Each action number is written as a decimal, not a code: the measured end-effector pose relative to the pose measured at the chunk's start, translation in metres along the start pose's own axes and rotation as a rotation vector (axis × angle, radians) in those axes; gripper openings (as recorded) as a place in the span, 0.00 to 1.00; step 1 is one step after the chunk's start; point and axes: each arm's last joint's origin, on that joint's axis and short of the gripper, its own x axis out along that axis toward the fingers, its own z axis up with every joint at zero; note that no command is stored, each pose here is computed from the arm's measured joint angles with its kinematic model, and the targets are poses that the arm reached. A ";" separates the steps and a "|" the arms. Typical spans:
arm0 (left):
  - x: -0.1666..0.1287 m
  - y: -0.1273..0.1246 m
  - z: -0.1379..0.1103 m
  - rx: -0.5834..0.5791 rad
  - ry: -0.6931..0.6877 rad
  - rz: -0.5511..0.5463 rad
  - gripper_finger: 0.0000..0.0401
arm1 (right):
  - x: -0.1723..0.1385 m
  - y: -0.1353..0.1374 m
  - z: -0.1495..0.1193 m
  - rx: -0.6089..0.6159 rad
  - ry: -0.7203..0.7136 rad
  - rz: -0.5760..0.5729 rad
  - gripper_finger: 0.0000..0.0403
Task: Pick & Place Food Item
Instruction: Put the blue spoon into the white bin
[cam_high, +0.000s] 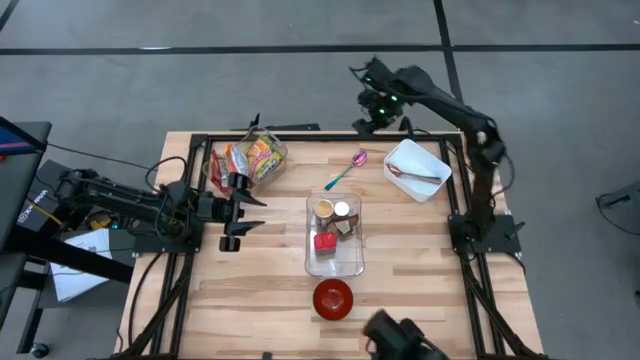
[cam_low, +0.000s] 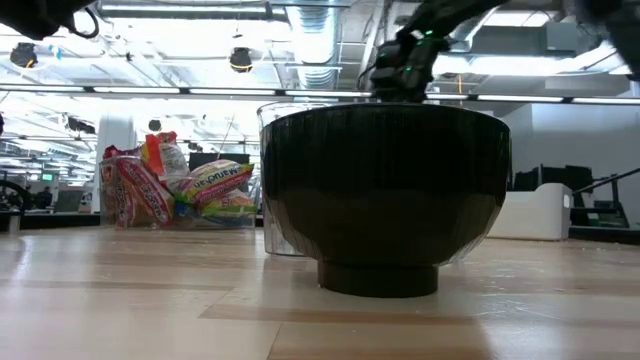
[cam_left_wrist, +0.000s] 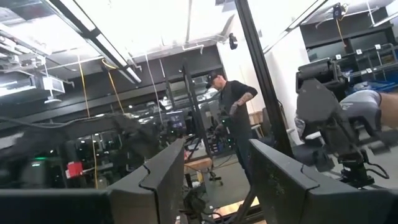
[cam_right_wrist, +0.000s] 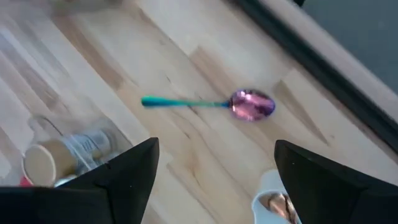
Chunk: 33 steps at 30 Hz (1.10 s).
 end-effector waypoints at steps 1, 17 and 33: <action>0.000 0.000 0.000 -0.007 0.000 0.000 0.42 | 0.003 0.002 0.006 -0.011 0.040 -0.003 0.77; 0.000 -0.009 0.000 -0.070 0.018 -0.053 0.42 | 0.064 0.002 0.044 -0.186 0.245 -0.189 0.77; 0.000 -0.011 -0.001 -0.087 0.032 -0.062 0.42 | 0.099 -0.048 0.047 -0.139 0.364 -0.184 0.77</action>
